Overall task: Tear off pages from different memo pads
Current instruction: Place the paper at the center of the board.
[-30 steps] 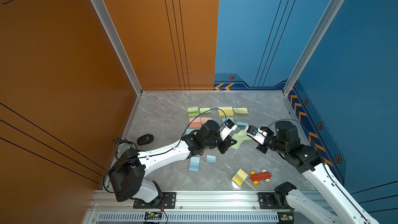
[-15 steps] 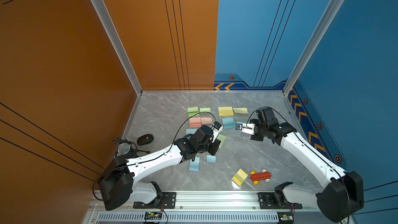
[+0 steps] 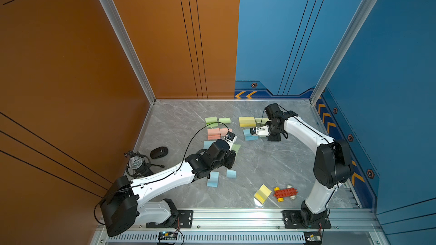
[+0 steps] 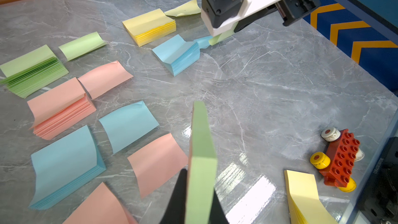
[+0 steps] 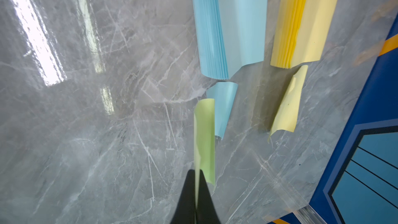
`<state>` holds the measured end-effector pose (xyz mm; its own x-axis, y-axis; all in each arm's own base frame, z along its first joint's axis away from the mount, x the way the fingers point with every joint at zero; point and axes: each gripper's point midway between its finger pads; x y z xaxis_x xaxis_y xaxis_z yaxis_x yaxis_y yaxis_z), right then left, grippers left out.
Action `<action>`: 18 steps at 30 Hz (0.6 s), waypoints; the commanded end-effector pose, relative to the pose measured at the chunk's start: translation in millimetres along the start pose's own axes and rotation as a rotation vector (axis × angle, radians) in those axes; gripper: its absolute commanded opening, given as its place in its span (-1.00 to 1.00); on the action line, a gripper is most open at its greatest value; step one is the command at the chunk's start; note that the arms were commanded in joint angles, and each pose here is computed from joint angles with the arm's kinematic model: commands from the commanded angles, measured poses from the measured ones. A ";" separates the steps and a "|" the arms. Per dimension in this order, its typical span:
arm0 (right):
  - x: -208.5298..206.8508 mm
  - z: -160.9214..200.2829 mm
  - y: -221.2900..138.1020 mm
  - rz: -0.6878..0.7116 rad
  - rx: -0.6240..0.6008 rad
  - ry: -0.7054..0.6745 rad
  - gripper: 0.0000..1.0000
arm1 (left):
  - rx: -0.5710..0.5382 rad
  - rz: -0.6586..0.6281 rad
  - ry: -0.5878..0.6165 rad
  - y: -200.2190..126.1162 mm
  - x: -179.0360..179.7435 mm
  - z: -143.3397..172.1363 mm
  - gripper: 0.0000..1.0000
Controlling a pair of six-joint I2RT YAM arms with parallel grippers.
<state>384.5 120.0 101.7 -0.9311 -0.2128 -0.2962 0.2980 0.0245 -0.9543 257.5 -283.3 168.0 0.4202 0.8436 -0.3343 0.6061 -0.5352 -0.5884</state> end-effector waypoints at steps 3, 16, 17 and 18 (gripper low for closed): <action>23.1 6.0 12.7 -0.130 0.018 -0.115 -1.00 | -0.019 -0.026 -0.018 -2.9 6.4 -1.9 -1.00; 34.5 0.9 40.0 -0.204 -0.015 -0.079 -1.00 | -0.014 -0.033 -0.011 -0.3 7.0 0.2 -1.00; 37.0 1.1 42.5 -0.213 -0.013 -0.078 -1.00 | -0.014 -0.033 -0.012 -0.1 6.7 -0.3 -1.00; 40.6 1.4 45.0 -0.225 -0.010 -0.078 -1.00 | -0.012 -0.034 -0.011 0.1 7.1 0.4 -1.00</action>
<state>378.3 116.1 59.0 -0.9619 -0.2143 -0.1699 0.1759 -0.0089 -0.9844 259.8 -280.9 168.0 0.4069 0.8526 -0.3277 0.6191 -0.5212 -0.5874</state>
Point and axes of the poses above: each gripper's point midway between its finger pads, its own y axis out along the fingers, its own x axis along the line the jaws close on, z = x × y, and after that the axes turned 13 degrees about -y, right-handed
